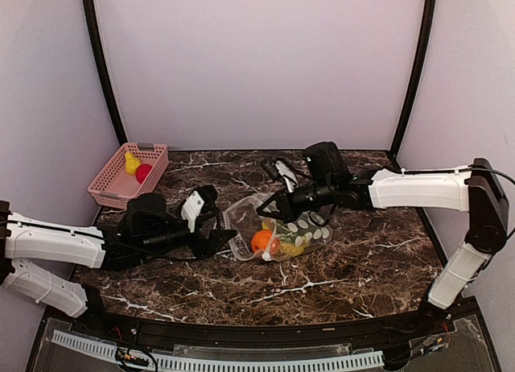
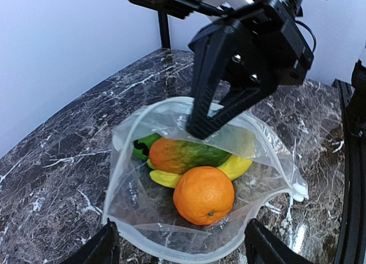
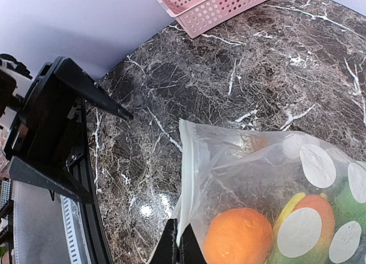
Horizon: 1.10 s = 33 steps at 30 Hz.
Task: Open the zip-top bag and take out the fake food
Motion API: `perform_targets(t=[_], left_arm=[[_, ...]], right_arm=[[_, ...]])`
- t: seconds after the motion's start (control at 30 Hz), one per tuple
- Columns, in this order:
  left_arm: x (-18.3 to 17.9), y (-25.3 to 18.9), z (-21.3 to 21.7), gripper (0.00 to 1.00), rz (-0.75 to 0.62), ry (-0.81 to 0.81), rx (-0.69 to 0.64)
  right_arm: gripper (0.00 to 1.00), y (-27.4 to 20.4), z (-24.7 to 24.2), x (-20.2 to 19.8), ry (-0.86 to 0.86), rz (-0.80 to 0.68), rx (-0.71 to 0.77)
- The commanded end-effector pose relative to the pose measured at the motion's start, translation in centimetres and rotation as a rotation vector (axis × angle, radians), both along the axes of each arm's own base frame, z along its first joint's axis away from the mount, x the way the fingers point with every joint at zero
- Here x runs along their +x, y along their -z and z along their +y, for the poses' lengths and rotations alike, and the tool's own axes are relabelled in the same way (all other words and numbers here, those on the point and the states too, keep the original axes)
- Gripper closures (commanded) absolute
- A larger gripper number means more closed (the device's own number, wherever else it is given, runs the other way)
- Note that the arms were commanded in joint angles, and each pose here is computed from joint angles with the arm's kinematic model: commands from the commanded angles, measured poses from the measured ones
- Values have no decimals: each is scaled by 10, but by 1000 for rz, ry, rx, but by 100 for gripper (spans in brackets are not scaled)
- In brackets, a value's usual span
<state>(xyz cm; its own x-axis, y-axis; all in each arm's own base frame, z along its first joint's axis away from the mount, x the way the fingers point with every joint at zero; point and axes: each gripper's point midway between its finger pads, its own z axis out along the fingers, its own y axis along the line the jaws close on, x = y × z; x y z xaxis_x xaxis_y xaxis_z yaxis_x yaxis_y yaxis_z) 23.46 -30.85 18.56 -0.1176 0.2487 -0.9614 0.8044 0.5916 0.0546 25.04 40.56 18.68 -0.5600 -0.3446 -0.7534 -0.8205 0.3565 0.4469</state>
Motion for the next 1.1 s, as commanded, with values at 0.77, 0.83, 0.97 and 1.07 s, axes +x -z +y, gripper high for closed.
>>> perform_targets(t=[0.77, 0.83, 0.97, 1.07], left_arm=[[8, 82, -100, 21, 7, 173, 134], [9, 89, -104, 18, 21, 178, 139], [11, 105, -108, 16, 48, 171, 150], [16, 114, -106, 17, 57, 140, 158]], right_arm=[[100, 31, 1, -7, -6, 54, -8], [100, 32, 1, -7, -8, 55, -7], [100, 35, 0, -7, -7, 61, -9], [100, 37, -1, -7, -5, 65, -10]])
